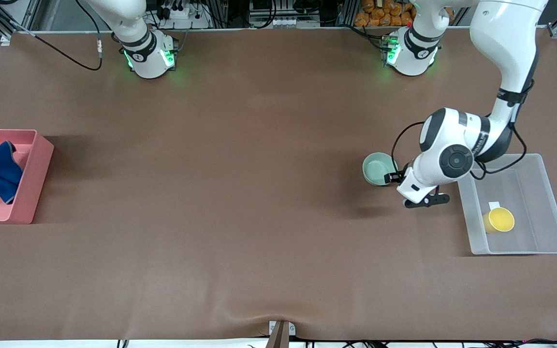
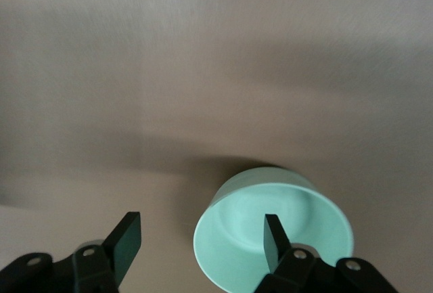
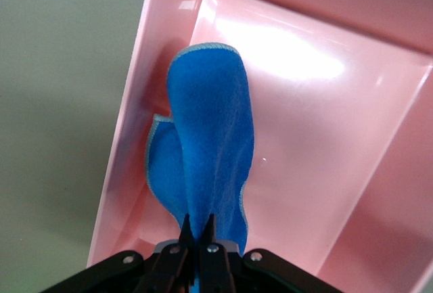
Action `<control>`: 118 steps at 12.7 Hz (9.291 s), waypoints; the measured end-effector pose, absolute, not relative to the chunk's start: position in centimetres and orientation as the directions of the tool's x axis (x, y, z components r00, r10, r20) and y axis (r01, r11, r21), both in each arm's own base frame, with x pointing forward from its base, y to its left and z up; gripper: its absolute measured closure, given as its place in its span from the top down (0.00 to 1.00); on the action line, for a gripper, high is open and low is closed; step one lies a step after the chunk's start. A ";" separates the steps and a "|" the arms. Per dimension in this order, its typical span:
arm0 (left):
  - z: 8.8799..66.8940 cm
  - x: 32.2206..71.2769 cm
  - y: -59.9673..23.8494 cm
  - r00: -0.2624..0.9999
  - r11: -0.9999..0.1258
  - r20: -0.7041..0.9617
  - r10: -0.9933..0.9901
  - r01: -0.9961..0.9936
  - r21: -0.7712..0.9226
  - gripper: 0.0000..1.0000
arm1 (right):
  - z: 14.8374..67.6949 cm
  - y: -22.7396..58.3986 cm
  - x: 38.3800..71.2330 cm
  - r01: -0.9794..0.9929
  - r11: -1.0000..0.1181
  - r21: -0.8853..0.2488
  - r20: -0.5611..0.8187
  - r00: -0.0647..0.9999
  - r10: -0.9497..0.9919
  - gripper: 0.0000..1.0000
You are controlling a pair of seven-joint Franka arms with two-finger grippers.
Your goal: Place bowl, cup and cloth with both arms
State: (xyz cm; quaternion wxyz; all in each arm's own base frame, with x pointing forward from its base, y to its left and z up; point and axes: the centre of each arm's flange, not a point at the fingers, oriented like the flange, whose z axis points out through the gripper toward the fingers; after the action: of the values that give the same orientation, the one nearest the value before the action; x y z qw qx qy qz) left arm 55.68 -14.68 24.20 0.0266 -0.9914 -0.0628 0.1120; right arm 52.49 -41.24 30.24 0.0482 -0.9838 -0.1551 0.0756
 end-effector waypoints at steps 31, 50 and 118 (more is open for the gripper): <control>37.0 59.8 19.7 0.979 -0.990 -0.153 0.133 0.140 0.035 0.03 | 18.7 -42.9 50.6 0.270 -0.933 -0.236 -0.114 0.946 0.303 0.04; 24.1 58.6 27.9 0.990 -0.991 -0.134 0.053 0.068 0.111 0.03 | 24.3 -42.4 54.1 0.391 -0.896 -0.211 -0.059 0.910 0.411 1.00; 63.0 53.7 -1.3 0.996 -0.997 0.048 0.077 0.077 0.004 1.00 | 64.3 -6.1 52.7 0.041 -0.998 -0.038 -0.110 0.993 0.045 1.00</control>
State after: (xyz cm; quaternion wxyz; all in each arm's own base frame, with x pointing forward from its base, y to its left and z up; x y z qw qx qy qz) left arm 53.74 -1.32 62.99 -0.0013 -0.9990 -0.0386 -0.0242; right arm 52.65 -6.11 64.29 0.0179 -0.9981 -0.0215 0.0554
